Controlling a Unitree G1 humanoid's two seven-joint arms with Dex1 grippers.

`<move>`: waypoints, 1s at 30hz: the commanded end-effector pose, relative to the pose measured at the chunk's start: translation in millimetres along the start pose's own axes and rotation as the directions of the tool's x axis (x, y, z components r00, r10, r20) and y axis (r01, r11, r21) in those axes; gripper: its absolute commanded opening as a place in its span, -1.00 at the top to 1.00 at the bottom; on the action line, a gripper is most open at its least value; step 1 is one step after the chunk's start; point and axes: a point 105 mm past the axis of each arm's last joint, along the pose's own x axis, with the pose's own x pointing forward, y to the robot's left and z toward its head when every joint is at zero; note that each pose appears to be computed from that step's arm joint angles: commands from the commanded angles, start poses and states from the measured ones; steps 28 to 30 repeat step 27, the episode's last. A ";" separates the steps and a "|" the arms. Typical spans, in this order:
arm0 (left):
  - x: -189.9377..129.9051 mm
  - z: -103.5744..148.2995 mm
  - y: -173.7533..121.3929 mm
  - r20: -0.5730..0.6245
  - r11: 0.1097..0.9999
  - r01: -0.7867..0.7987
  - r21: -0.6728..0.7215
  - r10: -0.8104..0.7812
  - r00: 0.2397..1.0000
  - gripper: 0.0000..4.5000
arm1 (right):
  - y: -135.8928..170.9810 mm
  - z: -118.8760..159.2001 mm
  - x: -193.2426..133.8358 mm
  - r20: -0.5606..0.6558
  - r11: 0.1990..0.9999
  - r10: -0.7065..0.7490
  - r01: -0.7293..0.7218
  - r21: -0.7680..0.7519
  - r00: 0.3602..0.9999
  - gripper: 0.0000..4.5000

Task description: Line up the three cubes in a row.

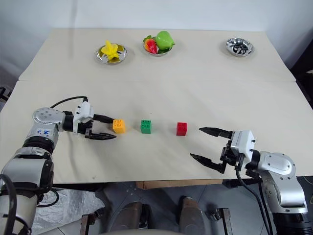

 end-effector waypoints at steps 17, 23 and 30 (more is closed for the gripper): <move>-91.3 9.4 -68.3 0.148 0.942 -0.310 -0.131 0.328 0.933 -0.78 | -37.3 1.0 -17.0 0.006 0.992 0.126 -0.126 -0.007 0.992 -1.00; -87.7 5.8 -66.0 0.172 0.923 -0.382 -0.050 0.385 0.907 -0.78 | -46.1 -9.0 -18.7 -0.011 0.989 0.148 -0.148 -0.005 0.989 -1.00; -85.3 2.6 -60.0 0.154 0.915 -0.400 -0.056 0.404 0.902 -0.78 | -48.7 -10.6 -20.7 -0.014 0.991 0.134 -0.135 -0.012 0.991 -1.00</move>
